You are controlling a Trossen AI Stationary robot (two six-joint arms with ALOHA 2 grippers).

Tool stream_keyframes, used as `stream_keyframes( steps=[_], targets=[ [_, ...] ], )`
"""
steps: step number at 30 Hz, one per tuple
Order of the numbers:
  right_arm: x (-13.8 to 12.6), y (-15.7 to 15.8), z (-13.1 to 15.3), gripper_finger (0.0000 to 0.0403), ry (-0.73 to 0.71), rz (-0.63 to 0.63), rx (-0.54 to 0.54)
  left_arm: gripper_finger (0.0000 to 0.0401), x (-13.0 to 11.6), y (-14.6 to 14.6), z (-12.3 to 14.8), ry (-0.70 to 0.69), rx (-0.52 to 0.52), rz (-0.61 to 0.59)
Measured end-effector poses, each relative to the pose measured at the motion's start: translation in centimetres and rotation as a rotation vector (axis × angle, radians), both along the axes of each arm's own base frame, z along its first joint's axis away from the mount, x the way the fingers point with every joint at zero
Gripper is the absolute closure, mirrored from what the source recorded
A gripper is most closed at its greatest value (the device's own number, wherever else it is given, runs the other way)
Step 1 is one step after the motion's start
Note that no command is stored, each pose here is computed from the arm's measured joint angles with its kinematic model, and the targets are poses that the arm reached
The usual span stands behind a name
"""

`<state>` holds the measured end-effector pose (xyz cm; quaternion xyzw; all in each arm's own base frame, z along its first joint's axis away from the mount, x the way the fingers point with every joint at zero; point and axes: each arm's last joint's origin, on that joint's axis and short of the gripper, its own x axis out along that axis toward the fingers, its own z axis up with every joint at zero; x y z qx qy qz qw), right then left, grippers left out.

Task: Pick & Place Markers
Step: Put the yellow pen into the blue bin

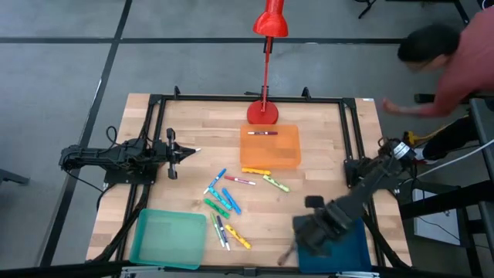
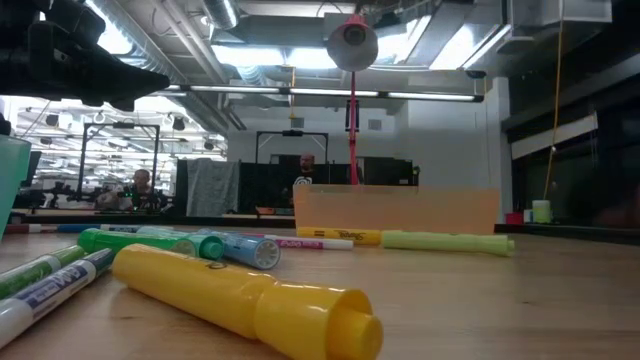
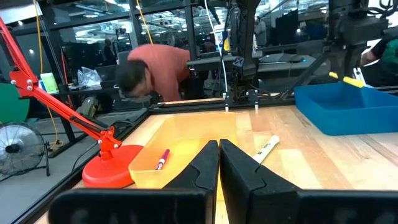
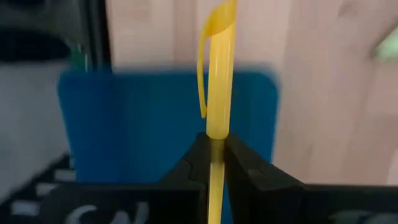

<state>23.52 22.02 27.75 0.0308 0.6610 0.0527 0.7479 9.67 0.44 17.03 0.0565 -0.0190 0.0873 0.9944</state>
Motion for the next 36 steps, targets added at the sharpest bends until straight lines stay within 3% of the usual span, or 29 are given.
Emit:
stream_keyframes(
  steps=[9, 16, 23, 31, 36],
  targets=[
    [-3.5, 2.8, -0.2, 0.0377, 0.043, 0.083, -0.007, 0.0393, 0.0, 0.0, 0.0, 0.000, 0.000, 0.000],
    [-3.8, 3.2, -0.5, 0.0377, 0.057, 0.002, -0.008, 0.0389, 0.0, 0.0, 0.0, 0.000, 0.000, 0.000],
    [-4.0, 3.0, -4.0, 0.0377, 0.106, -0.085, -0.008, 0.0392, 0.0, 0.0, 0.0, 0.000, 0.000, 0.000],
    [-4.3, 2.9, -5.9, 0.0376, 0.129, -0.091, 0.010, 0.0388, 0.0, 0.0, 0.0, -0.001, 0.000, 0.000],
    [-4.4, 2.8, -6.4, 0.0317, 0.150, -0.102, 0.014, 0.0392, 0.0, 0.0, 0.0, 0.000, 0.000, 0.000]
  ],
)
